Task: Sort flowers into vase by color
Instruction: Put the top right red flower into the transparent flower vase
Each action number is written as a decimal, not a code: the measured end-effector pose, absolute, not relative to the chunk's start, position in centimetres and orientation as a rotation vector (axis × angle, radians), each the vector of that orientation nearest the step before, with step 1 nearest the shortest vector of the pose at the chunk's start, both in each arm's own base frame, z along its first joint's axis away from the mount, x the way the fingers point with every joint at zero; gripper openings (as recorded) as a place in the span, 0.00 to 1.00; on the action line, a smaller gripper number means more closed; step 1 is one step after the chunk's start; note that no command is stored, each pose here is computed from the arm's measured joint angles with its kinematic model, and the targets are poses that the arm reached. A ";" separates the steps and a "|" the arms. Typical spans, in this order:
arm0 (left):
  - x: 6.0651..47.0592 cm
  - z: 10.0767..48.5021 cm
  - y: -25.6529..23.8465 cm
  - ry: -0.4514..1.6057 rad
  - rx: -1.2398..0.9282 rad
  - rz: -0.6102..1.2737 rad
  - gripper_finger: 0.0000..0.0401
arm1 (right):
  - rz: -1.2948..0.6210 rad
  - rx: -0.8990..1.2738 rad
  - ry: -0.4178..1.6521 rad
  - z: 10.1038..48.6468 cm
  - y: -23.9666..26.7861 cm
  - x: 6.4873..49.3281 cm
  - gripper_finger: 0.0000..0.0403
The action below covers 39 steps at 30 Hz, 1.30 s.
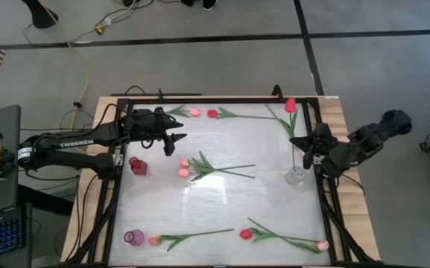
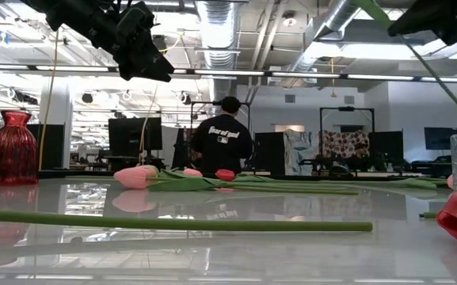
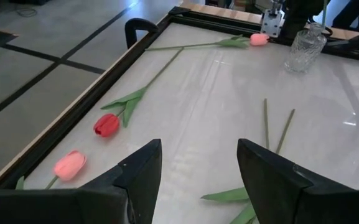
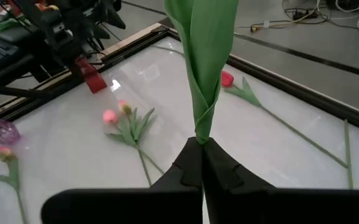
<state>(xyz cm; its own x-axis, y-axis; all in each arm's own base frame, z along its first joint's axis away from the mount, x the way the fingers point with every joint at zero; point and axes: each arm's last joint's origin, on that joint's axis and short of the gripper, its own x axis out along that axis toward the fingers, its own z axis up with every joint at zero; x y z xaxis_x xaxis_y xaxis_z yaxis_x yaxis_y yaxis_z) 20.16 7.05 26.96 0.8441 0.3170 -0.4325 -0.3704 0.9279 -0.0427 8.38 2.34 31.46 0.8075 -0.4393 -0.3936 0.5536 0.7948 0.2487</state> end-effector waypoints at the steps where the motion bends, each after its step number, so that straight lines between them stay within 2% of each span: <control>1: 20.2 27.0 7.1 0.433 -0.129 0.366 0.49 | -0.540 0.367 0.322 31.5 2.3 8.1 0.06; 8: 20.1 27.0 7.1 0.433 -0.128 0.393 0.49 | -0.485 0.366 0.304 31.7 1.9 6.9 0.06; 19: 20.1 27.0 7.2 0.429 -0.141 0.412 0.49 | -0.504 0.379 0.343 31.1 1.1 5.7 0.06; 31: 20.1 27.0 7.2 0.429 -0.141 0.413 0.49 | -0.547 0.396 0.388 28.2 1.6 6.4 0.06; 39: 20.1 27.0 7.2 0.430 -0.140 0.413 0.49 | -0.492 0.415 0.457 27.2 2.0 6.7 0.07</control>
<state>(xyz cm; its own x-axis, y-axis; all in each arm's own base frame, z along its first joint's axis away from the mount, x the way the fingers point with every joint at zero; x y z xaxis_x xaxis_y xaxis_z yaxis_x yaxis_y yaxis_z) 20.11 7.18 26.96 0.8278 0.3587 -0.4314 -0.4172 0.9077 -0.0458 6.68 1.98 27.17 0.7860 -0.3527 -0.5078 0.5327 0.8031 0.2668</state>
